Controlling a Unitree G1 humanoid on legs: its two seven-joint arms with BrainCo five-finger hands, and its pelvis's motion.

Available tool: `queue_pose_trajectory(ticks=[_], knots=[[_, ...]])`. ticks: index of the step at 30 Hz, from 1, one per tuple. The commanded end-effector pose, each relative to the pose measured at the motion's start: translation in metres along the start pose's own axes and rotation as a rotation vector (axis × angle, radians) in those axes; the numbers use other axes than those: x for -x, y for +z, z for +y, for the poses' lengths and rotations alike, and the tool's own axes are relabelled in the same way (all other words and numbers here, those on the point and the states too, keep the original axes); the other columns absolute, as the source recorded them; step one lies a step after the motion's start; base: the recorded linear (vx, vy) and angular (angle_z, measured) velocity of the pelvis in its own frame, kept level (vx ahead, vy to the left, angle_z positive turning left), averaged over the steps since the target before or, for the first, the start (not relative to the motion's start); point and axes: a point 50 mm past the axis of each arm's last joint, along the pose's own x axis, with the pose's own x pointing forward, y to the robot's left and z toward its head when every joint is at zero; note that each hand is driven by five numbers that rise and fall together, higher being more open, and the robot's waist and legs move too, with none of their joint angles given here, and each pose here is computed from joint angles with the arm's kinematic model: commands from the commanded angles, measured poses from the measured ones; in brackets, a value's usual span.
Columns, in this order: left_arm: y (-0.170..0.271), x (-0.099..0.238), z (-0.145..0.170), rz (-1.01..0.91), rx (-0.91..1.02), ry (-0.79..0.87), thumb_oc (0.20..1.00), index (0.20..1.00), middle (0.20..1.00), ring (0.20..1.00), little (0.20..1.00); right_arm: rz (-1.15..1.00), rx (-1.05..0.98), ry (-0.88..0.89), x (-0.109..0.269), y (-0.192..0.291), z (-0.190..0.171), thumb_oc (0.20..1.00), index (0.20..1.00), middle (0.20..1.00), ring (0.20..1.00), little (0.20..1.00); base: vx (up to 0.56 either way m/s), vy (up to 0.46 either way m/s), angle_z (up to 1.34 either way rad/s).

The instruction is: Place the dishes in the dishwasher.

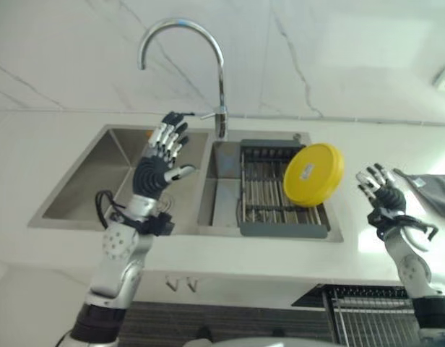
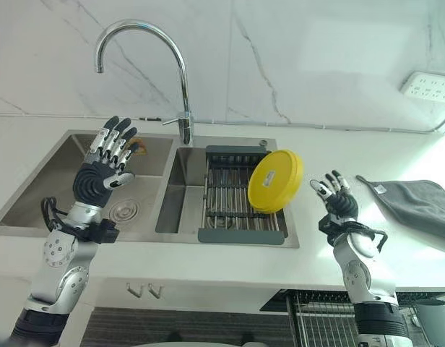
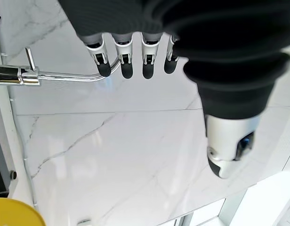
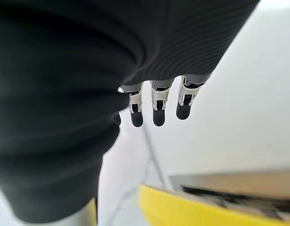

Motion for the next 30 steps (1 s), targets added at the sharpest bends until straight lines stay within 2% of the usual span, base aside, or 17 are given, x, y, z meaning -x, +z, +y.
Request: queue_pose_trajectory(ticks=[1, 30], knots=[[0.007, -0.012, -0.001, -0.057, -0.019, -0.039, 1.0, 1.0, 1.0, 1.0, 1.0, -0.116, -0.032, 0.093, -0.011, 0.04, 0.01, 1.0, 1.0, 1.0, 1.0, 1.0, 0.0, 0.0, 0.0], [0.003, -0.012, -0.003, -0.035, 0.007, -0.05, 1.0, 1.0, 1.0, 1.0, 1.0, -0.007, -0.048, 0.141, -0.024, 0.033, 0.018, 1.0, 1.0, 1.0, 1.0, 1.0, 0.0, -0.001, 0.0]])
